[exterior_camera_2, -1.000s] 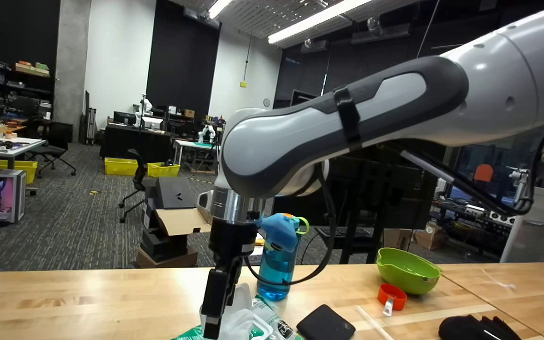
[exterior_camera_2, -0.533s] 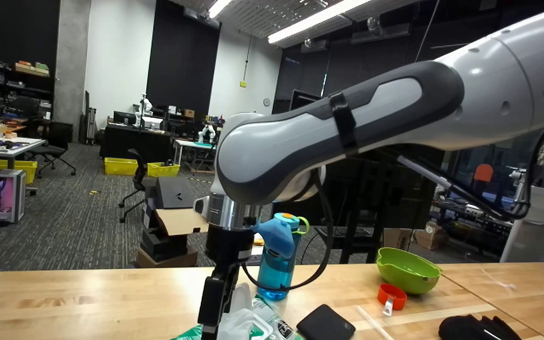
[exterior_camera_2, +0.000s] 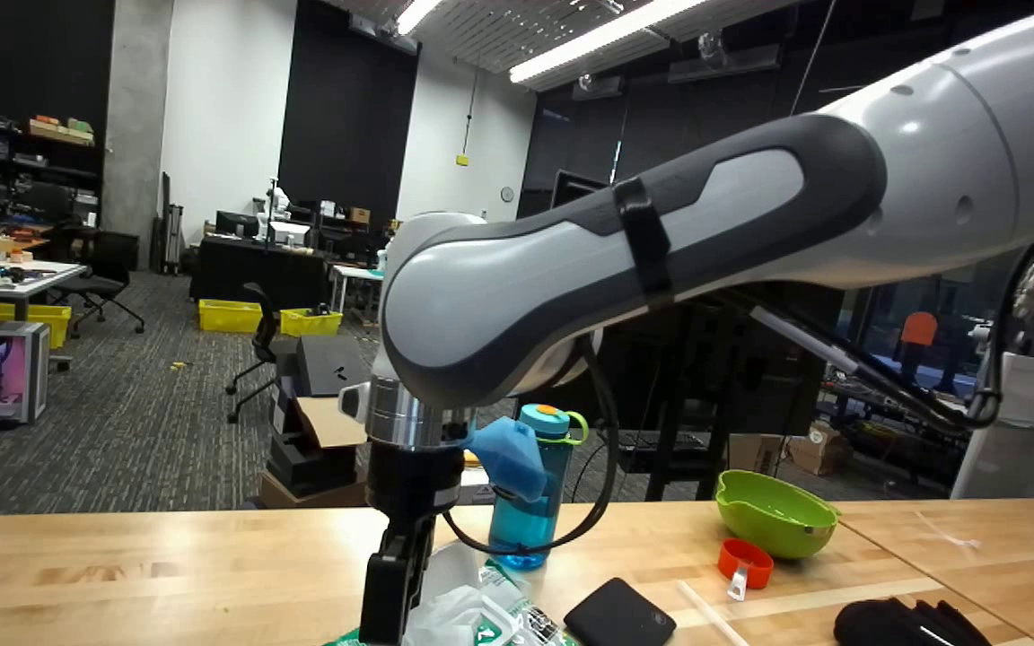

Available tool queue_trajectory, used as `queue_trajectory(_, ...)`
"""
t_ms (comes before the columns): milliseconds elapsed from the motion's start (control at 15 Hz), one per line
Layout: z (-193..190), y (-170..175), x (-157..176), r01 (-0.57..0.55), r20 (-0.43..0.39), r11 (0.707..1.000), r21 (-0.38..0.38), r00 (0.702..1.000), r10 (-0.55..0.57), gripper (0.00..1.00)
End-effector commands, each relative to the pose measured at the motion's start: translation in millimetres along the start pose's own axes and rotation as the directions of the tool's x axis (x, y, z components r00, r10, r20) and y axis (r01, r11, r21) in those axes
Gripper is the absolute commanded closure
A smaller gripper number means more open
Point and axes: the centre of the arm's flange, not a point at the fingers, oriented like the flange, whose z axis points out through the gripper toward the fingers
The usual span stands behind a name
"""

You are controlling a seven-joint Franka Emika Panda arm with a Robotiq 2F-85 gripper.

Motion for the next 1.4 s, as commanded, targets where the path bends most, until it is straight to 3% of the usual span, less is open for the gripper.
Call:
queue_trajectory(0,-6.3,-3.3,3.1,0.015,0.016,1.0,-0.023,1.0,-0.015,0.48)
queue_trajectory(67,-6.3,-3.7,2.6,0.015,0.017,1.0,-0.023,1.0,-0.015,0.13)
queue_trajectory(400,-6.3,-6.6,-3.2,0.015,0.03,1.0,-0.026,0.999,-0.014,0.0)
queue_trajectory(1133,3.3,-13.7,-21.6,0.029,0.131,1.0,-0.004,0.991,-0.028,0.0)
queue_trajectory(1200,3.3,-14.0,-23.3,0.025,0.141,1.0,-0.008,0.99,-0.024,0.25)
queue_trajectory(1333,3.0,-13.9,-25.4,0.026,0.152,1.0,-0.011,0.988,-0.024,0.3)
